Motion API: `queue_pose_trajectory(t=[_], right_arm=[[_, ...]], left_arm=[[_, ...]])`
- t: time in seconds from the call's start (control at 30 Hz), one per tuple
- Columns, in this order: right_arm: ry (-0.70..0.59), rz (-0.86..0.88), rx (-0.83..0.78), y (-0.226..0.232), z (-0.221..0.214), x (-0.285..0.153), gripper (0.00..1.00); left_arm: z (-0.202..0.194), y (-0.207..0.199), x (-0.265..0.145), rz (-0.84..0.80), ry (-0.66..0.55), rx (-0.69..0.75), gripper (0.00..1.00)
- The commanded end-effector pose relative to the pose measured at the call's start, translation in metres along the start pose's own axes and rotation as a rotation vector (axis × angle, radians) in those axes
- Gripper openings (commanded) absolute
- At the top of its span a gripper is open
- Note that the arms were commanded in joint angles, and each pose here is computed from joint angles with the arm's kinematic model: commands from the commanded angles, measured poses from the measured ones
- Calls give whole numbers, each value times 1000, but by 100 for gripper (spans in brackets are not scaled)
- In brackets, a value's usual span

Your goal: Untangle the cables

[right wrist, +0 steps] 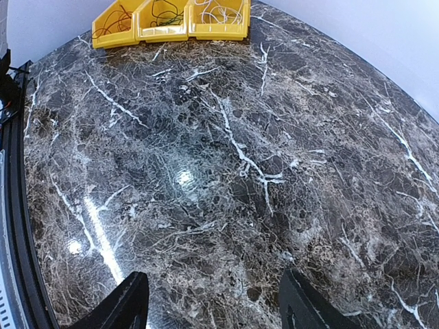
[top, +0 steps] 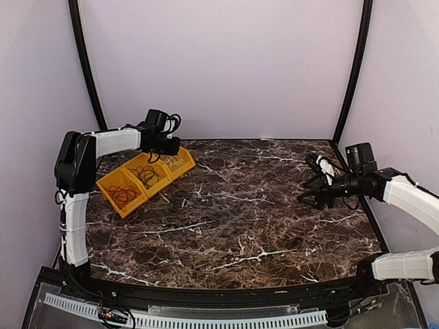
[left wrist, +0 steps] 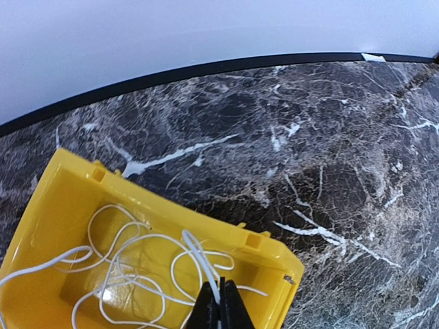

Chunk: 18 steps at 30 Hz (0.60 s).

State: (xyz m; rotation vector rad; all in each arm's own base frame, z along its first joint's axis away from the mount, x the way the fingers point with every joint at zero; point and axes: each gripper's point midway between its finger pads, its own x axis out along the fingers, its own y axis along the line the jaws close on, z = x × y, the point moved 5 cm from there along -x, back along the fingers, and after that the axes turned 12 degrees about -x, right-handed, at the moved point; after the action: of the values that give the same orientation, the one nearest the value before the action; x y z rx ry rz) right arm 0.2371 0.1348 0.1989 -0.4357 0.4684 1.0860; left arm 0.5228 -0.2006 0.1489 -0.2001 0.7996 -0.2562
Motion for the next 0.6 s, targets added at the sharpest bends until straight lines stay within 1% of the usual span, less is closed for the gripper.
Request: queue_pose_trajectory(t=[0.0, 0.1, 0.17, 0.37, 0.57], right_arm=[[-3, -22, -19, -4, -1, 1, 67], [1, -23, -19, -5, -2, 2, 67], [4, -19, -15, -5, -3, 3, 67], [6, -15, -14, -4, -4, 3, 67], [9, -19, -18, -5, -5, 3, 67]], left_arm=[[32, -28, -21, -173, -72, 148, 1], [32, -35, -28, -224, -53, 160, 1], [34, -36, -32, -223, -62, 177, 1], [22, -22, -25, -155, -48, 243, 0], [11, -1, -22, -104, 1, 233, 0]])
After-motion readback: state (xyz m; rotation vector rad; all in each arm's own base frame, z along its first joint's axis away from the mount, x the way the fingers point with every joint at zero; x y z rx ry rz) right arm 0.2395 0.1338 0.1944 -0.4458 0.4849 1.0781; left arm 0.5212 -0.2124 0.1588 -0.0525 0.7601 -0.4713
